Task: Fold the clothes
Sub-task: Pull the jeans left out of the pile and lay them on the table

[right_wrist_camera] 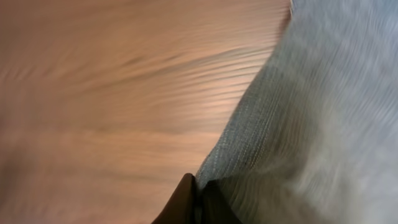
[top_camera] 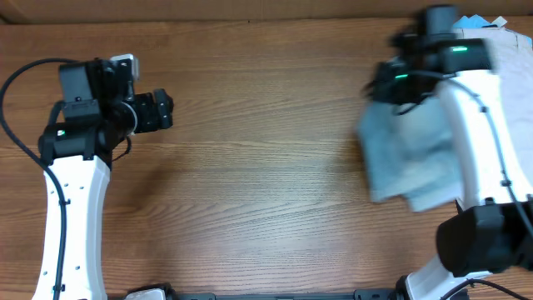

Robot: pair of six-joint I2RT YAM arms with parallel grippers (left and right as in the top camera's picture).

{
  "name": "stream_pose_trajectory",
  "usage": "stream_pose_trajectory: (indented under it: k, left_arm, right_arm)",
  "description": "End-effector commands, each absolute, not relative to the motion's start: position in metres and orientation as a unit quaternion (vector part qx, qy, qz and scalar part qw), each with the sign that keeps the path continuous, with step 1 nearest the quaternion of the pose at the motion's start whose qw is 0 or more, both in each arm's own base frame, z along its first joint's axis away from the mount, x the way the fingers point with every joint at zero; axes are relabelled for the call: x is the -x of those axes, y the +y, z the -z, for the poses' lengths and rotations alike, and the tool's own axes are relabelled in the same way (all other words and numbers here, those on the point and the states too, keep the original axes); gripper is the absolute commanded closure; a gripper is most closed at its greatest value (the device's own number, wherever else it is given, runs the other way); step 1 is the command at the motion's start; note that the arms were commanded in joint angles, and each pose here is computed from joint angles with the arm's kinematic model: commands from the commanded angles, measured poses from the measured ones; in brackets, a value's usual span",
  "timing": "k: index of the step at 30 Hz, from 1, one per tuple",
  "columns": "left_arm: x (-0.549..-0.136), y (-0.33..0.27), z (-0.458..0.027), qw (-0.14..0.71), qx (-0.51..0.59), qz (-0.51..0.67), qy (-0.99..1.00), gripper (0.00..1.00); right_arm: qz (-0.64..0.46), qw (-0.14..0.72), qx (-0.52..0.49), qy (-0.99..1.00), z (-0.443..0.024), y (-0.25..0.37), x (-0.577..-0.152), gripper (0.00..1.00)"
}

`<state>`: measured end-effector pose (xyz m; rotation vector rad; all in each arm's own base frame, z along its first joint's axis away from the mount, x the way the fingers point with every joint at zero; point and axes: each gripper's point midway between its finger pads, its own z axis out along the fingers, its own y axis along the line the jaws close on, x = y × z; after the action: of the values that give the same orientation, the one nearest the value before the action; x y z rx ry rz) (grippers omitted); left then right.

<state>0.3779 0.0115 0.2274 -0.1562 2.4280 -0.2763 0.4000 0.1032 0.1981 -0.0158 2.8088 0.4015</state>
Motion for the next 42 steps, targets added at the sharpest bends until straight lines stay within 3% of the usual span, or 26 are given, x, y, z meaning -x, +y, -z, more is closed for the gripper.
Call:
stream_pose_trajectory:
  k: [1,7,11,15,25,33,42]
  left_arm:
    - [-0.379,0.024,-0.234,0.344,0.075,0.101,0.931,0.12]
    - [-0.373,0.026,-0.229,0.333,0.061,0.094,0.936,0.08]
    - [-0.372,0.027,-0.228,0.331,0.053,0.089,0.938,0.06]
    - [-0.372,0.027,-0.227,0.328,0.054,0.088,0.939,0.06]
    - [-0.374,0.02,-0.203,0.289,0.051,0.1,0.951,0.02]
    - [-0.375,0.02,-0.183,0.257,0.06,0.105,0.959,0.02]
    - [-0.377,0.02,-0.177,0.249,0.061,0.106,0.961,0.02]
  right_arm:
    - [-0.178,0.136,0.082,0.971,-0.203,0.173,-0.375,0.83]
    - [-0.17,0.136,0.134,0.967,-0.204,0.23,-0.348,0.74]
    - [-0.146,0.169,0.095,0.97,-0.213,0.206,-0.368,0.49]
    - [-0.127,0.193,0.027,0.973,-0.212,0.152,-0.401,0.38]
    - [-0.104,0.165,-0.094,0.976,-0.135,0.049,-0.445,0.37]
    - [-0.098,0.148,-0.097,0.979,-0.062,0.04,-0.456,0.38]
    - [-0.098,0.138,-0.095,0.981,-0.01,0.045,-0.457,0.47]
